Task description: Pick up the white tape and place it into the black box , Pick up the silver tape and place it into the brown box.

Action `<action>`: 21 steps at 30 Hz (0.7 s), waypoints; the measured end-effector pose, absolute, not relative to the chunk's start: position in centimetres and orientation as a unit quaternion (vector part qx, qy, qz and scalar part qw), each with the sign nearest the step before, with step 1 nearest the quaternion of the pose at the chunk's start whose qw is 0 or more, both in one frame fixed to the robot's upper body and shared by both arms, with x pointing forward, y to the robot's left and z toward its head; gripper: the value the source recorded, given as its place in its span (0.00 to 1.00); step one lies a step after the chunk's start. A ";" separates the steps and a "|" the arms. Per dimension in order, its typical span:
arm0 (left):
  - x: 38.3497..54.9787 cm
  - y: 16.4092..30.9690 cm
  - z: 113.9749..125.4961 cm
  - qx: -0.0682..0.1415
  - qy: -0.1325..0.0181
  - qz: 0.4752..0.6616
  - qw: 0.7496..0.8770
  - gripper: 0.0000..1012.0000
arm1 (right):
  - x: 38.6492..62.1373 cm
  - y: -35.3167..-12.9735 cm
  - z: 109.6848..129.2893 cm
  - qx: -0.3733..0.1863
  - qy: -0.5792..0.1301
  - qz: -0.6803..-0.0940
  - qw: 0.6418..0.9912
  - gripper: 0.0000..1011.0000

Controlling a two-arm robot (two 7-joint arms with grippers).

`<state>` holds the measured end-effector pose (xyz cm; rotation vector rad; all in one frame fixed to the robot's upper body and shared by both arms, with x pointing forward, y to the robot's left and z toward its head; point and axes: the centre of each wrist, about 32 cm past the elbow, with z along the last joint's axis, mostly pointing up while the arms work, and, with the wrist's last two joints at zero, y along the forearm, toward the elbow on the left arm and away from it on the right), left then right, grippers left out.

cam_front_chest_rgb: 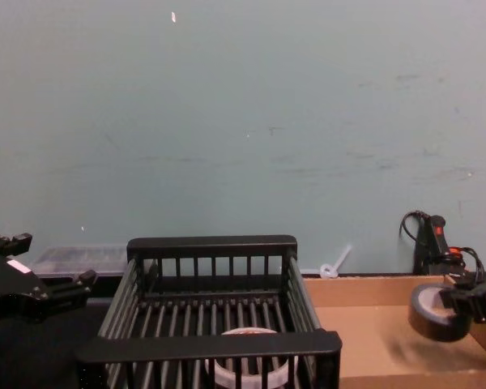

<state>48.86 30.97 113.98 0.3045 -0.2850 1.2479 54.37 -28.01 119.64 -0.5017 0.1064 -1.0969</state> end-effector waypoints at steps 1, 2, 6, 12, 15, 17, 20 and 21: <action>48.9 31.0 114.0 0.141 -0.132 0.580 0.791 0.99 | 54.4 -28.0 119.6 -0.236 0.050 -0.516 0.822 0.22; 48.9 31.0 114.0 0.141 -0.132 0.580 0.791 0.99 | 54.4 -28.0 119.6 -0.236 0.050 -0.515 0.822 0.25; 48.9 31.0 114.0 0.141 -0.132 0.580 0.791 0.99 | 54.3 -28.0 119.6 -0.236 0.050 -0.515 0.823 0.36; 48.9 31.0 114.0 0.141 -0.132 0.580 0.791 0.99 | 54.3 -28.0 119.6 -0.236 0.051 -0.515 0.823 0.56; 48.9 31.0 114.0 0.141 -0.132 0.580 0.791 0.99 | 54.3 -28.0 119.6 -0.236 0.051 -0.514 0.823 0.67; 48.9 31.0 114.0 0.142 -0.132 0.580 0.791 0.99 | 54.3 -28.0 119.6 -0.235 0.051 -0.514 0.823 0.70; 48.9 31.0 114.0 0.141 -0.132 0.580 0.791 0.99 | 54.3 -28.0 119.6 -0.235 0.051 -0.514 0.823 0.80; 48.9 31.0 114.0 0.141 -0.132 0.580 0.791 0.99 | 54.3 -28.0 119.6 -0.235 0.051 -0.514 0.823 0.82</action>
